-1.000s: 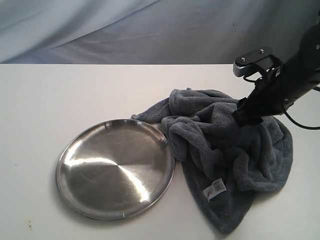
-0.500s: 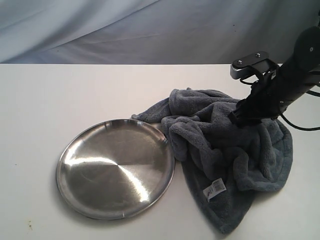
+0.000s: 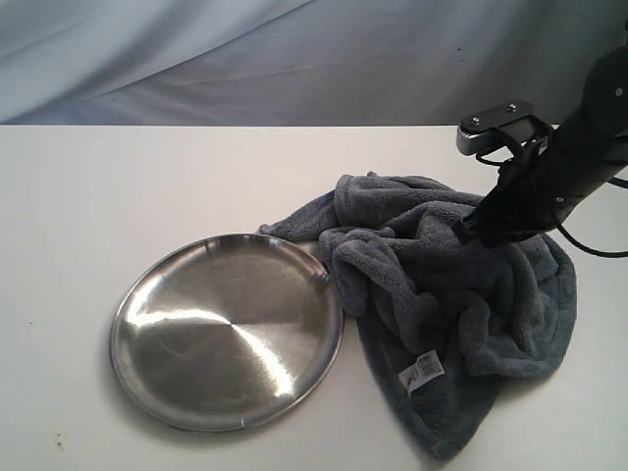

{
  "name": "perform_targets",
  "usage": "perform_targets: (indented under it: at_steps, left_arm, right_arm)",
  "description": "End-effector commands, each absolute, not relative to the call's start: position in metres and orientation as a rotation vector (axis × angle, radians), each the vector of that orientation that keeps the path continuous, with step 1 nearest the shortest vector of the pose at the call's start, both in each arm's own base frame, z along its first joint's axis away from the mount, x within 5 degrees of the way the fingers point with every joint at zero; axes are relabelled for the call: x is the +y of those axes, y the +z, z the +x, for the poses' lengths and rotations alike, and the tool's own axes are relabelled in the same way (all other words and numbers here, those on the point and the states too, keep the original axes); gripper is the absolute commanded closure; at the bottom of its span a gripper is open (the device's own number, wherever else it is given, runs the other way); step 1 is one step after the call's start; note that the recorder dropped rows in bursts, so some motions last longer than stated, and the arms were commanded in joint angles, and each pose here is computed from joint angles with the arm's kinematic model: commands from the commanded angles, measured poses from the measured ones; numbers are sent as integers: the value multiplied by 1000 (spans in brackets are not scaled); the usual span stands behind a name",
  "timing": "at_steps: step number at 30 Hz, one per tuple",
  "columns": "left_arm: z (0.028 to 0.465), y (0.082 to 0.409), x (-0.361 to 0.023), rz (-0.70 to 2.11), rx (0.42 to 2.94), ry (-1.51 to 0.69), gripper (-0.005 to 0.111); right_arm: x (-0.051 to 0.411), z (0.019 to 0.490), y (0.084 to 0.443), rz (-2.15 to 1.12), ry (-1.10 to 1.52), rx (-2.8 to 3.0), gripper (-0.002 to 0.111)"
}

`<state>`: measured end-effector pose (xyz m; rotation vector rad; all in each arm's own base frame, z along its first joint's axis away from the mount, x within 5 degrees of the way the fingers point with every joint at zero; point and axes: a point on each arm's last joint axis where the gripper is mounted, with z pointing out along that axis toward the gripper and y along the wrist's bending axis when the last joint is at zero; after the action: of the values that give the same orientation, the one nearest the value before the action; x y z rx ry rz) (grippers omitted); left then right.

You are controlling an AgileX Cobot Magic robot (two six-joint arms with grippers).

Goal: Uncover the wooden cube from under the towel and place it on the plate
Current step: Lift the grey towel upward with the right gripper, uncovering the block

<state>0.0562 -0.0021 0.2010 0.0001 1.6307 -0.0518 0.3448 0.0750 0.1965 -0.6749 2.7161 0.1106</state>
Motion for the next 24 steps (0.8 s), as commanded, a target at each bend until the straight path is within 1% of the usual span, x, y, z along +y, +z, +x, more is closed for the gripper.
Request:
perform_targets:
  at_steps: [1, 9, 14, 16, 20, 24]
  left_arm:
    - [56, 200, -2, 0, 1631, -52, 105]
    - [56, 200, -2, -1, 1631, -54, 105]
    - [56, 200, -2, -1, 1631, -54, 105]
    - [56, 200, -2, -1, 1631, -54, 105]
    - [56, 200, -2, -1, 1631, -54, 105]
    - [56, 200, -2, -1, 1631, -54, 105]
  right_arm:
    - [70, 333, 231, -683, 69, 2634, 108]
    - [64, 301, 304, -634, 45, 2418, 108]
    - [56, 279, 347, -576, -15, 2283, 108]
    - [50, 269, 368, -523, -67, 2226, 108]
    - [31, 250, 408, -420, -261, 2138, 108]
    - [14, 241, 426, -342, -449, 2150, 108]
